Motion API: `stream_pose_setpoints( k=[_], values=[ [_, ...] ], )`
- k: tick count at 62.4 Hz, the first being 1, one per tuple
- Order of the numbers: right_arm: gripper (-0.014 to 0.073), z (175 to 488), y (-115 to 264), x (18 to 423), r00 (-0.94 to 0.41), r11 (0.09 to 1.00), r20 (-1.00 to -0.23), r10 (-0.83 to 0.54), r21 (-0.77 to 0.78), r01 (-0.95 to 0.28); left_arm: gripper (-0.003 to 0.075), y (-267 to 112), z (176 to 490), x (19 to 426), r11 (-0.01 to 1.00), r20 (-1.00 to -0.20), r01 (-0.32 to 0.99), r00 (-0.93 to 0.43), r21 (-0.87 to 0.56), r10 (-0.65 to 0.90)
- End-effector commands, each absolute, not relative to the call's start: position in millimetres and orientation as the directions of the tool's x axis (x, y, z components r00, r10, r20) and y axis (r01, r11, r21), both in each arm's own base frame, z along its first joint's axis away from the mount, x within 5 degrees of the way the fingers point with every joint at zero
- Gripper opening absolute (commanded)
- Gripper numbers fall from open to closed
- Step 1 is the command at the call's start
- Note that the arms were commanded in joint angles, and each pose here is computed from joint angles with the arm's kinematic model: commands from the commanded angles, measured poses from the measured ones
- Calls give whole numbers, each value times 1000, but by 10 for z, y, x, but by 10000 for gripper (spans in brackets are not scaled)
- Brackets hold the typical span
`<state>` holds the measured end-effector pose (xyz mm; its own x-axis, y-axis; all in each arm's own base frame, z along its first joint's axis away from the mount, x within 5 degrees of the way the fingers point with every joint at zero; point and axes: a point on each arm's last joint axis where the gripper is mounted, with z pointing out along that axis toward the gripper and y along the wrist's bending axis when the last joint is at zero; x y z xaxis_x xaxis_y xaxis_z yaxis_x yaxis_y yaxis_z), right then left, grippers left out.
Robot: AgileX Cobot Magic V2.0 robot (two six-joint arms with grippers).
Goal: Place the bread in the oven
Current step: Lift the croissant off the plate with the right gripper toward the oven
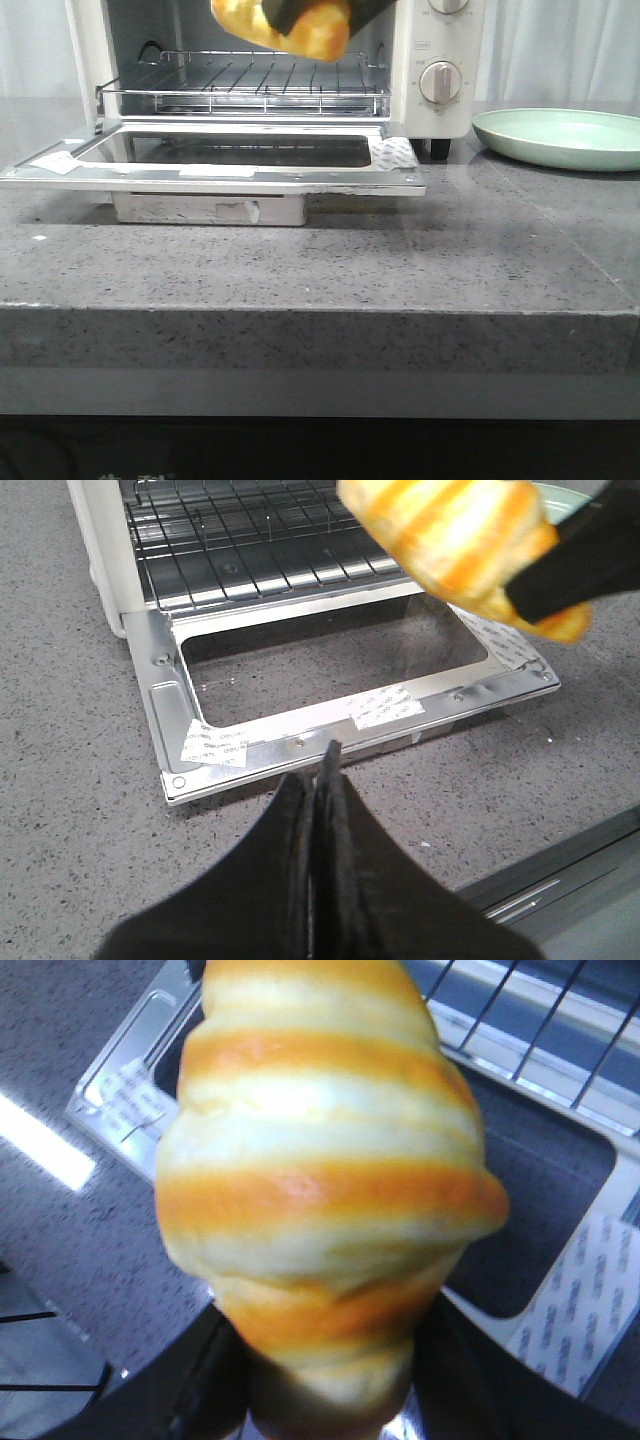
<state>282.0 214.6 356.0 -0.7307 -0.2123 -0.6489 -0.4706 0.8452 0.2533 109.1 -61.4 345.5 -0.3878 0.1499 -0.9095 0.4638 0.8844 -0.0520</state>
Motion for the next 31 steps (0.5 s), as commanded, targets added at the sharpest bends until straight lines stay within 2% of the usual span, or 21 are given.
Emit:
stream_pose_setpoints(
  k=[1, 16, 31],
  values=[
    [162, 3855, 2169, 2940, -657, 855, -737, -158, 231, -464, -18, -621, 3620, 1102, 881, -949, 469, -302, -61, 95],
    [162, 3936, 2316, 3286, -640, 893, -750, -169, 159, -422, -18, -621, 3620, 1102, 881, -949, 469, -302, -61, 95],
    [162, 3878, 2444, 3598, -619, 916, -756, -214, 65, -395, -18, -621, 3620, 1102, 881, -949, 469, -302, -61, 95]
  ],
)
